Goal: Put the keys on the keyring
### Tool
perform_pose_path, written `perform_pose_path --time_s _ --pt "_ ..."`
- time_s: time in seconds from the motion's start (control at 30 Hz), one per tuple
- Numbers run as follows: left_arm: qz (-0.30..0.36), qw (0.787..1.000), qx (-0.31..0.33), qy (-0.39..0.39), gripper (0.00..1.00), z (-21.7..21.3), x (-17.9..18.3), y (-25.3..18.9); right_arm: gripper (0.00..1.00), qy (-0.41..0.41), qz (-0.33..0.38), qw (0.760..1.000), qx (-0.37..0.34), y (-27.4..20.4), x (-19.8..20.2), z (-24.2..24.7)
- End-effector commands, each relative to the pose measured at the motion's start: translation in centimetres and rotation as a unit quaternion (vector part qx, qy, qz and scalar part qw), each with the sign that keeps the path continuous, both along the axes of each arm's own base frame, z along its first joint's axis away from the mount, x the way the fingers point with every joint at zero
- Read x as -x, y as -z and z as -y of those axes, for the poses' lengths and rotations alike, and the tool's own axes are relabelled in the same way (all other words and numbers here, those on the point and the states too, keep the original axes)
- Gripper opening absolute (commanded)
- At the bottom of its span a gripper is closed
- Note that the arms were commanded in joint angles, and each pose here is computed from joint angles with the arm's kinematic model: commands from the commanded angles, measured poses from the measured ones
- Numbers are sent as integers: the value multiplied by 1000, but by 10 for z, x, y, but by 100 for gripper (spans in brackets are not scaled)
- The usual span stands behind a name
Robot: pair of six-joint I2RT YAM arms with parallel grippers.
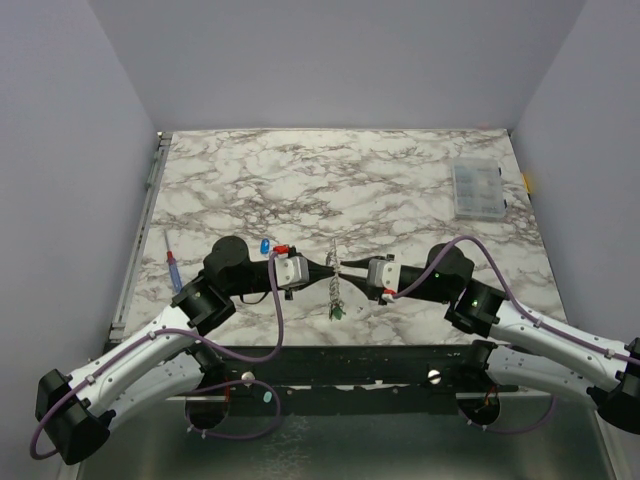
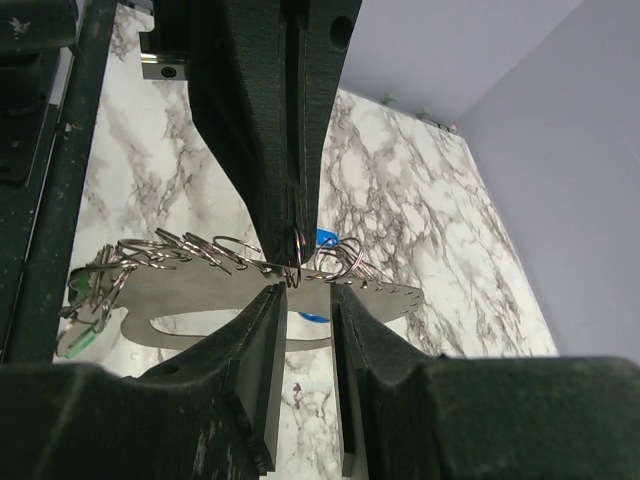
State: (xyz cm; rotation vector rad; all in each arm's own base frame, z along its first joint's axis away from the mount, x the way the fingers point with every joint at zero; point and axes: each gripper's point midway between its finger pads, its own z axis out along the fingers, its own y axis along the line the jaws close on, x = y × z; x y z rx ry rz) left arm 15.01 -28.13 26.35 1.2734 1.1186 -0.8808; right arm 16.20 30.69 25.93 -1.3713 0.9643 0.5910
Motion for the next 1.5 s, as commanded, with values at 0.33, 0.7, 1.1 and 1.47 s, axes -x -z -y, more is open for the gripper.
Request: perform_pose_path --time_s 0.33,0.7,1.1,1.47 --pt "19 1000 21 13 0 3 4 -16 32 -42 -6 999 -23 -16 16 -6" --pt "14 1000 17 15 0 4 4 -12 22 -37 -9 999 -27 -14 11 -10" --pt "14 1000 16 14 0 3 4 -9 1 -35 -7 999 -19 -11 10 -10" --pt "4 999 8 -42 86 -13 -3 -1 1 5 10 1000 4 2 -6 -6"
